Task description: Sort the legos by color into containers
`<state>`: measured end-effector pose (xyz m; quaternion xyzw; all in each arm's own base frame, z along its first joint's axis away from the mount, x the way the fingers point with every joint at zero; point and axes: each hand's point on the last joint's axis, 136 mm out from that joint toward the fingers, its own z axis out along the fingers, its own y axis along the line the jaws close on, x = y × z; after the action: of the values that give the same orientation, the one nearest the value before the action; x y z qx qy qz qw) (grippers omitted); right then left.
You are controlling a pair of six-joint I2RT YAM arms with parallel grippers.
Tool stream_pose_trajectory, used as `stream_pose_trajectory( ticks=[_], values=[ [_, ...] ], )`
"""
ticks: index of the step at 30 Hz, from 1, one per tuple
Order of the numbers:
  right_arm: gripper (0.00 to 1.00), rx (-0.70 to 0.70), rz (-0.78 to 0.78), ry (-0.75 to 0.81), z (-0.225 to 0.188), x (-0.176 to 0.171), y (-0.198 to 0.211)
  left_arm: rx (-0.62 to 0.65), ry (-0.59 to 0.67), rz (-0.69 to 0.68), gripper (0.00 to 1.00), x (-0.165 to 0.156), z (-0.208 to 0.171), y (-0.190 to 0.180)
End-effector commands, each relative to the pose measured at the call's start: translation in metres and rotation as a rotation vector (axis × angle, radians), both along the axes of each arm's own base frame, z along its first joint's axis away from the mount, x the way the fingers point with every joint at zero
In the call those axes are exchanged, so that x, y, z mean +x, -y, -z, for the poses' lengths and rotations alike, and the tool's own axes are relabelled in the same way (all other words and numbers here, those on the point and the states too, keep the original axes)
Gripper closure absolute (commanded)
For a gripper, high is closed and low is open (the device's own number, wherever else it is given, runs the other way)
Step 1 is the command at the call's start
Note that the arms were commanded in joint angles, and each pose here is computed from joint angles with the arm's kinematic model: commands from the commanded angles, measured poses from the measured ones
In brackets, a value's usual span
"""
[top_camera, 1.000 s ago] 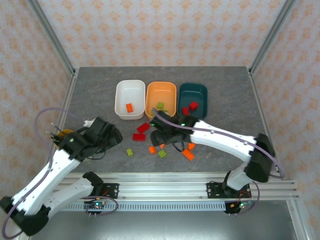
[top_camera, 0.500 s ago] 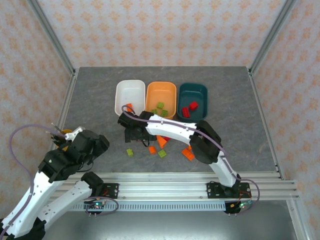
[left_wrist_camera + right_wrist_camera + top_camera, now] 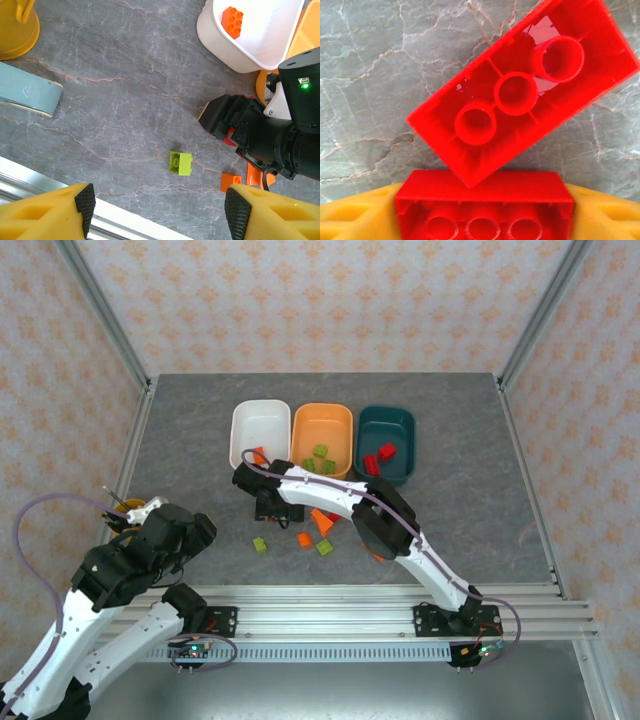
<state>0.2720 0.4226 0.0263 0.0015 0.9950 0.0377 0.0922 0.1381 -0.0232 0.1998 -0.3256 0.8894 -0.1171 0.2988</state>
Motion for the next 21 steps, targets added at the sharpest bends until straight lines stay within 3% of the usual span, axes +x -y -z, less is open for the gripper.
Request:
stream_pose_trajectory(
  ticks=[1,5,9,15,21],
  values=[
    [0.36,-0.021,0.018,0.000,0.001,0.003,0.003,0.015,-0.007,-0.004,0.28,-0.006,-0.001,-0.006],
    [0.50,-0.017,0.005,0.055,-0.022,0.007,0.006,0.002,0.005,0.022,0.28,-0.001,-0.003,0.001],
    [0.52,-0.008,-0.002,0.195,-0.083,0.019,0.027,-0.029,0.031,0.108,0.28,0.013,-0.010,0.022],
    [0.52,-0.049,0.024,0.350,-0.167,0.043,0.120,-0.098,0.086,0.267,0.28,0.051,-0.032,0.071],
    [0.52,-0.147,0.104,0.270,-0.158,0.067,0.226,-0.106,0.104,0.342,0.28,0.091,-0.044,0.112]
  ],
)
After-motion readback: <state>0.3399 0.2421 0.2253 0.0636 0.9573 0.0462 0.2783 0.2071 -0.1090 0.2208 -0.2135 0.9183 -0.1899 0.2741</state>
